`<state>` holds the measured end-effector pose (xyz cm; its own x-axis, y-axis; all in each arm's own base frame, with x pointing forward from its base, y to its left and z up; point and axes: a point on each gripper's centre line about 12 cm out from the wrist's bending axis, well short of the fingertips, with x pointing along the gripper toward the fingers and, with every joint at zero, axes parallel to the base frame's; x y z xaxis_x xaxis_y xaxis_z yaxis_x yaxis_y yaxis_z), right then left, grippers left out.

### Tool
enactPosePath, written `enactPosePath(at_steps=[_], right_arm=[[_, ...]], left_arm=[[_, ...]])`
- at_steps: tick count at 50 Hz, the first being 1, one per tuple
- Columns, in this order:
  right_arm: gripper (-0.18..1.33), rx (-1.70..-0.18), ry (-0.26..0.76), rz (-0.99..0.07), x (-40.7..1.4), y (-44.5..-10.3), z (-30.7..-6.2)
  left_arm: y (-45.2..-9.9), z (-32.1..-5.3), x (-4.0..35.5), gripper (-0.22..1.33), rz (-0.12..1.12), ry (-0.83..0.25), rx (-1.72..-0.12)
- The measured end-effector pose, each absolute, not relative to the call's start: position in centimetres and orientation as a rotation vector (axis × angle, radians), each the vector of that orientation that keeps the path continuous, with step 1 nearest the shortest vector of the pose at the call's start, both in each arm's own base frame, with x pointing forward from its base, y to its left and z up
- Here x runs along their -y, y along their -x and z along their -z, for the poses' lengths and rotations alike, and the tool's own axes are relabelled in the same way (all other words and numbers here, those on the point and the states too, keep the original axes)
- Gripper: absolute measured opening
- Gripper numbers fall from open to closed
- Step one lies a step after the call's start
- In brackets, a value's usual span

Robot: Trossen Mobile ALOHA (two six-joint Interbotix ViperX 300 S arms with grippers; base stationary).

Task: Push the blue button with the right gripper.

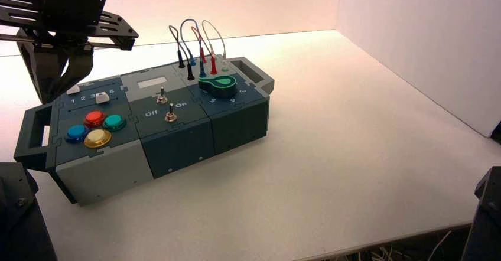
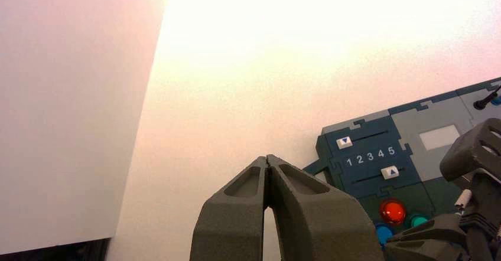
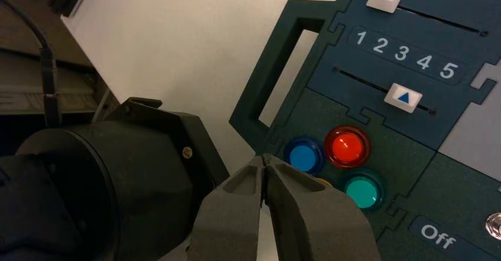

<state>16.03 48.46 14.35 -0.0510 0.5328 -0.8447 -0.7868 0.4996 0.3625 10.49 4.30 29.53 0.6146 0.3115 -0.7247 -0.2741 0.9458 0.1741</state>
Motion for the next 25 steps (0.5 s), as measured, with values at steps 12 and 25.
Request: enactPosePath(at_steps=[12, 25], right_arm=[[-0.14, -1.222, 0.255, -1.067, -47.9, -17.3, -14.2], [-0.14, -1.262, 0.270, -1.044, -47.6, -17.7, -12.8]], left_arm=[[-10.4, -29.6, -4.3, -0.17, -0.339, -0.049, -0.841], [-10.5, -29.6, -4.3, -0.18, -0.339, -0.049, -0.841]])
